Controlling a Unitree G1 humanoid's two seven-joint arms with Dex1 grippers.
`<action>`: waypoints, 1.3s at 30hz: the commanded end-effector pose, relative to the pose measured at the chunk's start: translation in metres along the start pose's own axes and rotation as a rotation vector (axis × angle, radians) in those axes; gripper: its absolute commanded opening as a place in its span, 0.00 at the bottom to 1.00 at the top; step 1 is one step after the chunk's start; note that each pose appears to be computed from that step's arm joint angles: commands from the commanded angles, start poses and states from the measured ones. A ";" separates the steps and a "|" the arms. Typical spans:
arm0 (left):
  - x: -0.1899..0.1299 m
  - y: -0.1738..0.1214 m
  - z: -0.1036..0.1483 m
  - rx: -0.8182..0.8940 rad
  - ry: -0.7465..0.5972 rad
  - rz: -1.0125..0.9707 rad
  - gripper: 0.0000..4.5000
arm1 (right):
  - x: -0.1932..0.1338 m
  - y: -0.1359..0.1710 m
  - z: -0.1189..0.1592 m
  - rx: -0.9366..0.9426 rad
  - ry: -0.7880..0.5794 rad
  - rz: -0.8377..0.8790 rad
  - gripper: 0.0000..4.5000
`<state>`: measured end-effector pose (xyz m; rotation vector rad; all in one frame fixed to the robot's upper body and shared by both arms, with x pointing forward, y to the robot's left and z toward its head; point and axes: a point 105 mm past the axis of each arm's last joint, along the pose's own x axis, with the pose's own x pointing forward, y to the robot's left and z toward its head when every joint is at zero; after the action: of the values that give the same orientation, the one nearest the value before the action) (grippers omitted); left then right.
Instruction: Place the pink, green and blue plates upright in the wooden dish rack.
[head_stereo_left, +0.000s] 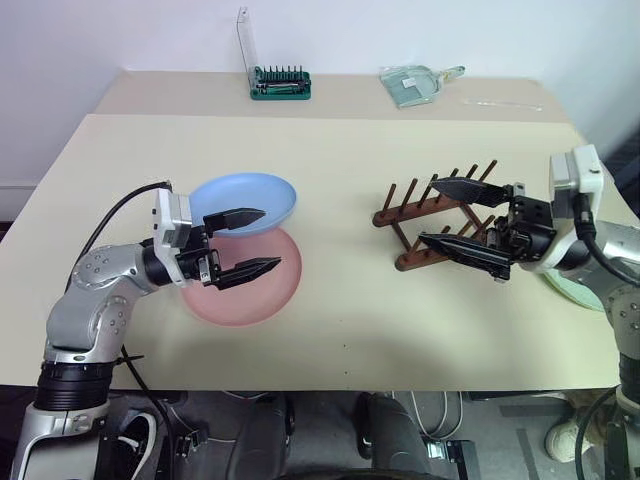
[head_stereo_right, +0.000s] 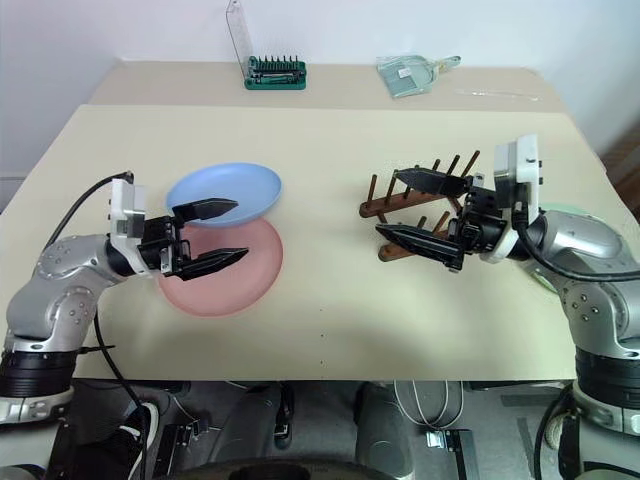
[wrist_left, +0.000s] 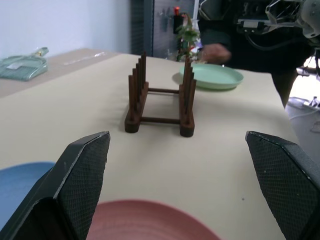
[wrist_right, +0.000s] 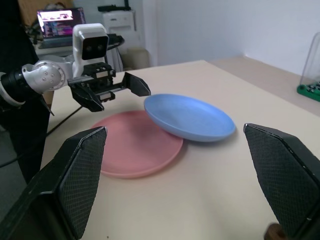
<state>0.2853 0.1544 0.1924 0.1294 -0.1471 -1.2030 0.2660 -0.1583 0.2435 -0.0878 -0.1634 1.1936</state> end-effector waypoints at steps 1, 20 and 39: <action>-0.005 0.005 0.012 0.045 -0.014 0.013 1.00 | 0.005 0.005 0.006 -0.051 -0.021 0.013 0.99; -0.003 0.029 0.030 0.147 -0.004 0.125 1.00 | 0.009 -0.001 -0.006 -0.064 -0.022 0.061 0.99; 0.133 -0.011 -0.021 0.009 0.229 -0.060 1.00 | -0.085 -0.003 -0.015 -0.155 0.231 -0.227 0.99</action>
<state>0.3161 0.0356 0.1749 0.2205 0.0659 -1.2869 0.2465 -0.2243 0.2127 -0.2592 -0.0425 0.9868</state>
